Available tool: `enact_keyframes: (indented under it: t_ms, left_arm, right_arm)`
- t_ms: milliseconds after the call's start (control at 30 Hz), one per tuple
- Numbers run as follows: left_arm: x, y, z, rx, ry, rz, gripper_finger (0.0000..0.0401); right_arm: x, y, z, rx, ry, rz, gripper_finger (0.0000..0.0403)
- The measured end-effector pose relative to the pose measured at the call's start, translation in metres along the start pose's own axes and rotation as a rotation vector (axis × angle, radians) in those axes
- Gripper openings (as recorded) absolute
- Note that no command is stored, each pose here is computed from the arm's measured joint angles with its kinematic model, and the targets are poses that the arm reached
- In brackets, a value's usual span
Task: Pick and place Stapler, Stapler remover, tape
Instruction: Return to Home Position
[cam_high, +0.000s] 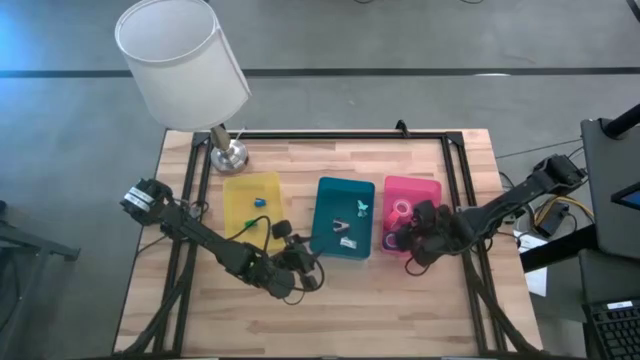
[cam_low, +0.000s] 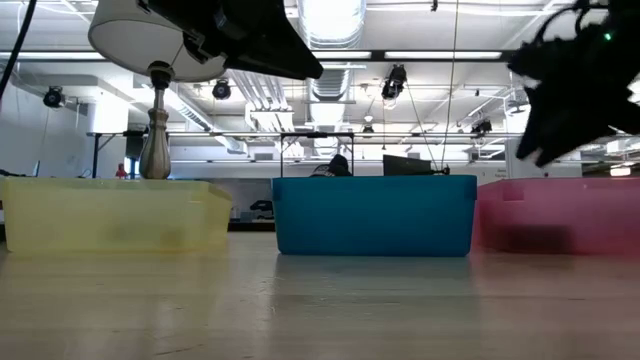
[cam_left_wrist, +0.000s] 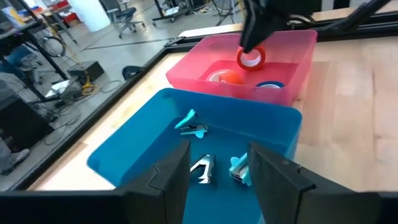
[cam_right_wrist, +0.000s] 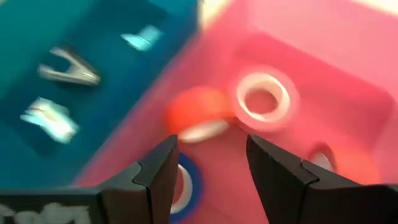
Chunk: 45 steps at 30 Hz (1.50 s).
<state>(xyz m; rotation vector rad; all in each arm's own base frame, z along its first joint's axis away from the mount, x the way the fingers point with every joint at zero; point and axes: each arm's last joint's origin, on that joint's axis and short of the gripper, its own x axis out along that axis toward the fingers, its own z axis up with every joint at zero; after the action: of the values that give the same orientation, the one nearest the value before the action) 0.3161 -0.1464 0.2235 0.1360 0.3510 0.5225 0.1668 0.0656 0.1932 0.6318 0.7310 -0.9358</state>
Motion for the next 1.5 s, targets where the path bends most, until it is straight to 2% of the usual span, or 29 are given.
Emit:
enact_keyframes:
  t_ms: [133, 267, 433, 567, 700, 967, 1167, 1367, 1500]
  left_arm:
    - [-0.002, -0.002, 0.000, 0.021, 0.004, -0.030, 0.0145]
    - [-0.011, 0.002, 0.007, 0.048, -0.008, -0.045, 0.0108]
    - [-0.031, 0.018, 0.023, 0.046, -0.017, -0.066, 0.0052]
    - [-0.050, 0.037, 0.031, 0.058, 0.008, -0.074, 0.0010]
    - [-0.066, 0.060, 0.034, 0.041, 0.049, -0.066, 0.0006]
    - [-0.087, 0.094, 0.032, 0.097, 0.156, -0.095, 0.0011]
    - [-0.091, 0.103, 0.031, 0.098, 0.166, -0.065, 0.0020]
    - [-0.096, 0.112, 0.029, 0.075, 0.141, -0.051, 0.0019]
    - [-0.102, 0.117, 0.024, 0.009, 0.111, -0.103, 0.0021]
  right_arm:
    - [-0.010, 0.016, 0.011, -0.042, -0.097, 0.090, 0.0165]
    - [-0.020, 0.033, 0.018, -0.117, -0.147, 0.190, 0.0126]
    - [-0.025, 0.047, 0.022, -0.225, -0.200, 0.294, 0.0063]
    - [-0.027, 0.051, 0.024, -0.255, -0.221, 0.329, 0.0016]
    - [-0.027, 0.052, 0.024, -0.268, -0.226, 0.332, 0.0009]
    - [-0.027, 0.052, 0.024, -0.391, -0.236, 0.323, 0.0008]
    - [-0.026, 0.052, 0.025, -0.511, -0.258, 0.305, 0.0008]
    - [-0.027, 0.052, 0.024, -0.534, -0.261, 0.305, 0.0008]
    - [-0.028, 0.051, 0.024, -0.537, -0.254, 0.319, 0.0008]
